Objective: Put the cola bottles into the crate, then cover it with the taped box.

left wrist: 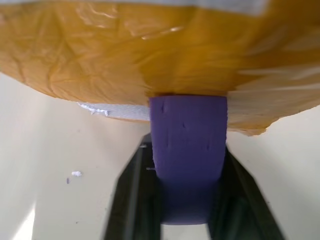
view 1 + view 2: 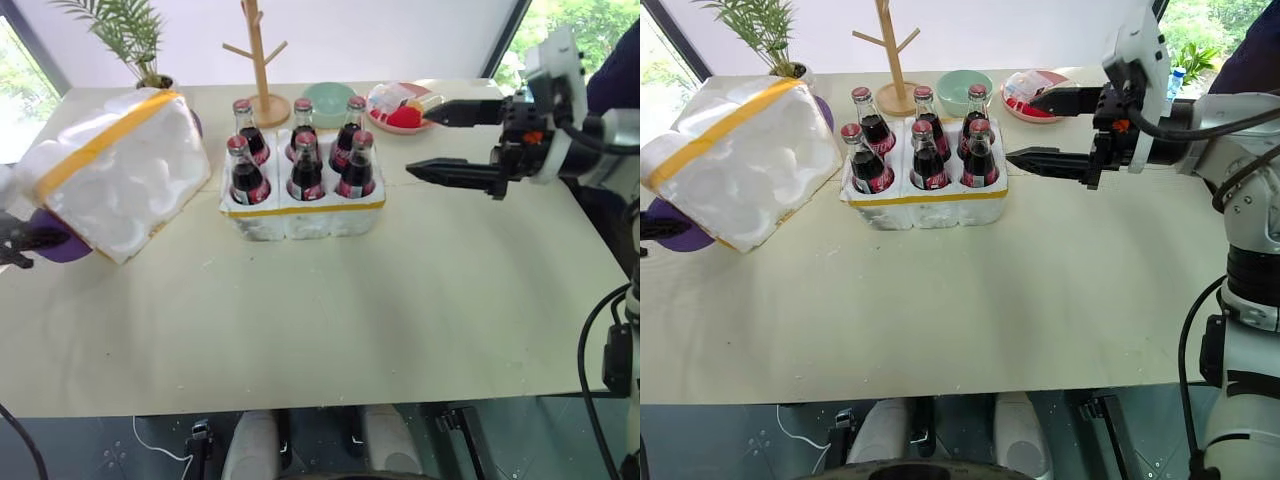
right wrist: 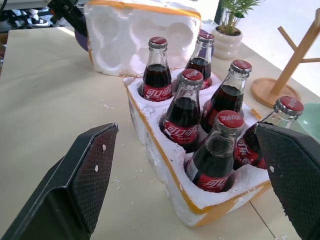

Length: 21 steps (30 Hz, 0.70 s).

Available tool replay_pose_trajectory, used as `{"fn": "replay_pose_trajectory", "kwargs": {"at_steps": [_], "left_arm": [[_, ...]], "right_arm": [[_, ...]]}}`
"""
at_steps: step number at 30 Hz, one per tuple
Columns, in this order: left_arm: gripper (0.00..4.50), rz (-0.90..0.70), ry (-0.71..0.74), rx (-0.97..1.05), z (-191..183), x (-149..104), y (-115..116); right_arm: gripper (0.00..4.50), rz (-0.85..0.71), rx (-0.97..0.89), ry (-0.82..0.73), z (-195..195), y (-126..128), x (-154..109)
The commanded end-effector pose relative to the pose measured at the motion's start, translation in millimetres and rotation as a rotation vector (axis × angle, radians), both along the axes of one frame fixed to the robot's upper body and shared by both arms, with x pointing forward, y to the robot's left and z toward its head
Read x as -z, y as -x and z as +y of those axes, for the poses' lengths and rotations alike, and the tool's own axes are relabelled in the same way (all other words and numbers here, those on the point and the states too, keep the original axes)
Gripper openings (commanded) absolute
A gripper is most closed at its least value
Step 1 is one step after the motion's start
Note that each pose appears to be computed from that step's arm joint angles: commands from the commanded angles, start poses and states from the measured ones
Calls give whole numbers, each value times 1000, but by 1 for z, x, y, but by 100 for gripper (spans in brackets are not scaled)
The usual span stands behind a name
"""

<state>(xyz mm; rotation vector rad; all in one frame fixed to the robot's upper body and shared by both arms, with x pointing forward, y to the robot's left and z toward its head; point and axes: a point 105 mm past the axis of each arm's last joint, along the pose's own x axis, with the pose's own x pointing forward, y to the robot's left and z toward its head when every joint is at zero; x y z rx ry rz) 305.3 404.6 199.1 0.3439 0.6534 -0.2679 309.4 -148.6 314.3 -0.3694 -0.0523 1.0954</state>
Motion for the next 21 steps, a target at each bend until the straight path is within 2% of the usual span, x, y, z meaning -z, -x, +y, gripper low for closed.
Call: {"fn": "replay_pose_trajectory", "kwargs": {"at_steps": [1, 6, 10, 16, 21], "left_arm": [[26, -8, -65, -8, 6, -5, -1], [26, -113, -148, 2, 9, -26, -9], [26, -375, -293, 88, -11, -67, -31], [26, -890, -537, 200, -74, -142, -55], [26, -1125, -653, 360, -135, -173, -59]], "right_arm": [[450, -67, 20, -20, -5, 5, -17], [450, 3, 33, -49, -12, 5, -15], [450, 14, 68, -31, -28, 8, -10], [450, 76, 81, -23, -47, 20, 1], [450, 101, 110, -29, -54, 24, 10]]}}
